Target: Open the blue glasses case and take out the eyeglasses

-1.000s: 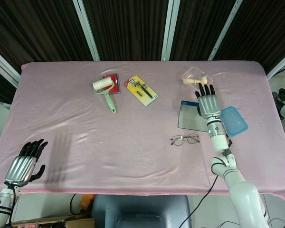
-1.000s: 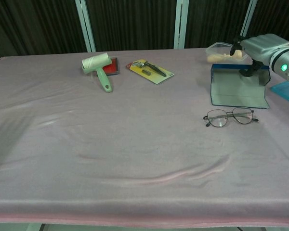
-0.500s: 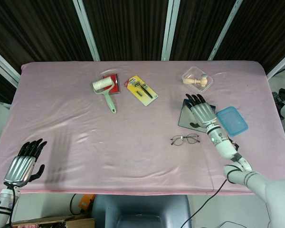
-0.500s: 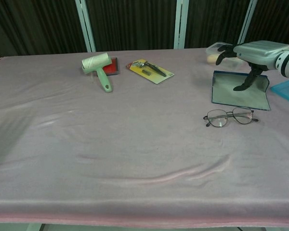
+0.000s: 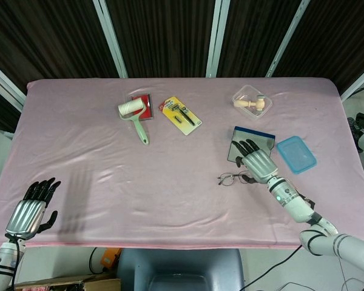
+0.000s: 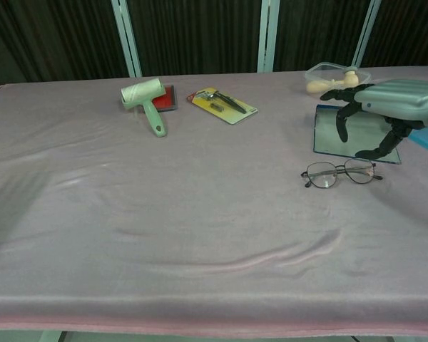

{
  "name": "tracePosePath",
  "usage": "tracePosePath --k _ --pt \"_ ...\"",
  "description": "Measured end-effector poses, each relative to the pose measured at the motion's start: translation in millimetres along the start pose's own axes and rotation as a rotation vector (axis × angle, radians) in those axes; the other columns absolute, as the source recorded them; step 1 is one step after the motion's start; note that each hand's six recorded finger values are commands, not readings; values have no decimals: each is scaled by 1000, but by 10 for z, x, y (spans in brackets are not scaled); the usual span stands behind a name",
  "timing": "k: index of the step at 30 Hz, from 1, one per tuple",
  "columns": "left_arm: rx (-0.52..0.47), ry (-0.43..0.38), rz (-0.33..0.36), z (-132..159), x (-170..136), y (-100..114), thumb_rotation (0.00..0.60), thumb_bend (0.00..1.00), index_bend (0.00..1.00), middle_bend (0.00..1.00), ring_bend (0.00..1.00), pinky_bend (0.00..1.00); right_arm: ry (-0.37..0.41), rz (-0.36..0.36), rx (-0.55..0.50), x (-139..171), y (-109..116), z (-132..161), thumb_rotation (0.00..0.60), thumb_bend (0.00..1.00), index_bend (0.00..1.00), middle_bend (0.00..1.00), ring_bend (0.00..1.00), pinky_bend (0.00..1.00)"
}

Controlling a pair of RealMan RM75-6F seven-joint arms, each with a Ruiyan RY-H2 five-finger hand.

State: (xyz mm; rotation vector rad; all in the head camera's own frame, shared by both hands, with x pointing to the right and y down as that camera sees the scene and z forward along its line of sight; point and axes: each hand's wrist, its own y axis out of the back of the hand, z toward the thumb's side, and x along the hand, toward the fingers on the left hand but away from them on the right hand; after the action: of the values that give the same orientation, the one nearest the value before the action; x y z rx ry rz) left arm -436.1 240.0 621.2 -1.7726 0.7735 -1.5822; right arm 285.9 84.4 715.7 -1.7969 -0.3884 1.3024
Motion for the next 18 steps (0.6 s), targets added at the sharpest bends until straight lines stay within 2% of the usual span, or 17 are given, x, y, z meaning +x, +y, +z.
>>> tracePosePath --k 8,18 --pt "1 -1 -2 -1 1 -1 600 424 0 0 0 32 -4 35 5 -93 -207 32 600 479 627 11 0 0" --pt "-3 -3 1 -5 -4 11 600 423 0 0 0 32 5 52 18 -133 -312 75 600 503 640 14 0 0"
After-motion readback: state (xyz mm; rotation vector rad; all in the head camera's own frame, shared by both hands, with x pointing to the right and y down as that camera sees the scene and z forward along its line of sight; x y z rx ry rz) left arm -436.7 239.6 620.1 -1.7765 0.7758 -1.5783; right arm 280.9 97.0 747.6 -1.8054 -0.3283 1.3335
